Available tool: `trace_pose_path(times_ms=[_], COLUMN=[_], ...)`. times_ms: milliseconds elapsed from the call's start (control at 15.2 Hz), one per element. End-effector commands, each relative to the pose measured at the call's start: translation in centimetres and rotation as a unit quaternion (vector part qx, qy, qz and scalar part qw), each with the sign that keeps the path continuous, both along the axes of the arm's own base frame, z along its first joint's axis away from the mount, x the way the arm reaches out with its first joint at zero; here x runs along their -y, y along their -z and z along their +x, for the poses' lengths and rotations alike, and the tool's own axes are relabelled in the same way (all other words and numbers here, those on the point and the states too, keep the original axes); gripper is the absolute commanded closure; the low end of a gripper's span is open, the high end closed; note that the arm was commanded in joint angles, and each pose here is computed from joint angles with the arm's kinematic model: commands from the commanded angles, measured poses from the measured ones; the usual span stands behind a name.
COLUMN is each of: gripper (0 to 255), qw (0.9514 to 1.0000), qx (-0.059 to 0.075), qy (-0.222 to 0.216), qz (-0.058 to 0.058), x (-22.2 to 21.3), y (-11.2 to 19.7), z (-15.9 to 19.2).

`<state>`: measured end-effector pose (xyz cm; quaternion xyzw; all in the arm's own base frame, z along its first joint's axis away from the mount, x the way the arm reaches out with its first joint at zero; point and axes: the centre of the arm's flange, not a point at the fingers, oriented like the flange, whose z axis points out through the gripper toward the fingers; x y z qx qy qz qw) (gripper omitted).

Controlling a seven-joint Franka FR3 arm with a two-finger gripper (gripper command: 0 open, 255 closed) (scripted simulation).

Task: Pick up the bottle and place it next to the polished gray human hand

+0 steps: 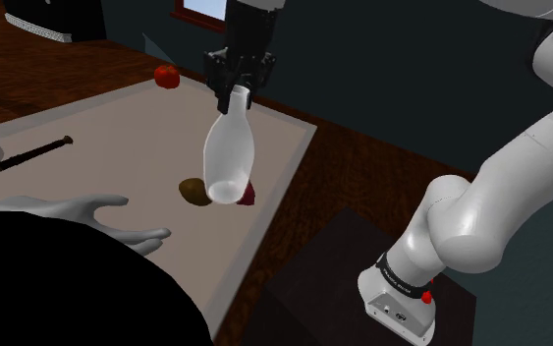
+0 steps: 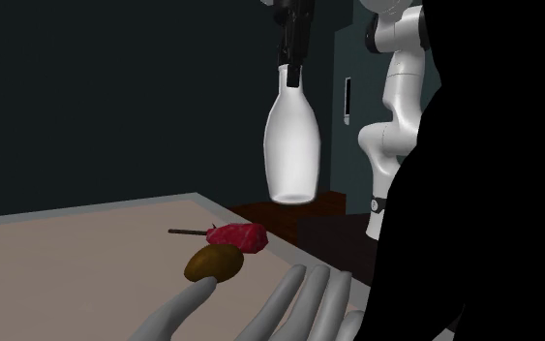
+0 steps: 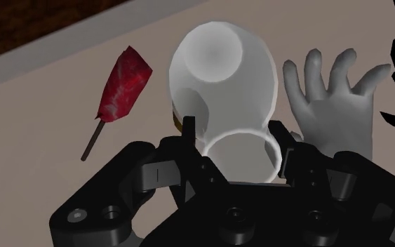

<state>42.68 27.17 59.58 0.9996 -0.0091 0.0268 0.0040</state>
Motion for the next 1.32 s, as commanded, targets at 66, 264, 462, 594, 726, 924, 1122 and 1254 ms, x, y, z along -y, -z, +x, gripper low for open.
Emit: trace_pose_path(times_ms=[66, 264, 462, 594, 726, 924, 1122, 1254], gripper=[255, 255, 255, 255, 255, 255, 255, 255], qw=[1.0, 1.0, 1.0, 1.0, 1.0, 1.0, 1.0, 1.0], qx=[0.0, 0.0, 0.0, 0.0, 0.0, 0.0, 0.0, 0.0], qy=[0.0, 0.0, 0.0, 0.0, 0.0, 0.0, 0.0, 0.0], qz=[0.0, 0.0, 0.0, 0.0, 0.0, 0.0, 0.0, 0.0], x=[-0.1, -0.1, -0.1, -0.1, -0.1, -0.1, -0.1, -0.1], y=[1.6, 3.2, 4.8, 5.8, 6.9, 8.5, 10.0, 11.1], z=[0.0, 0.0, 0.0, 0.0, 0.0, 0.0, 0.0, 0.0])
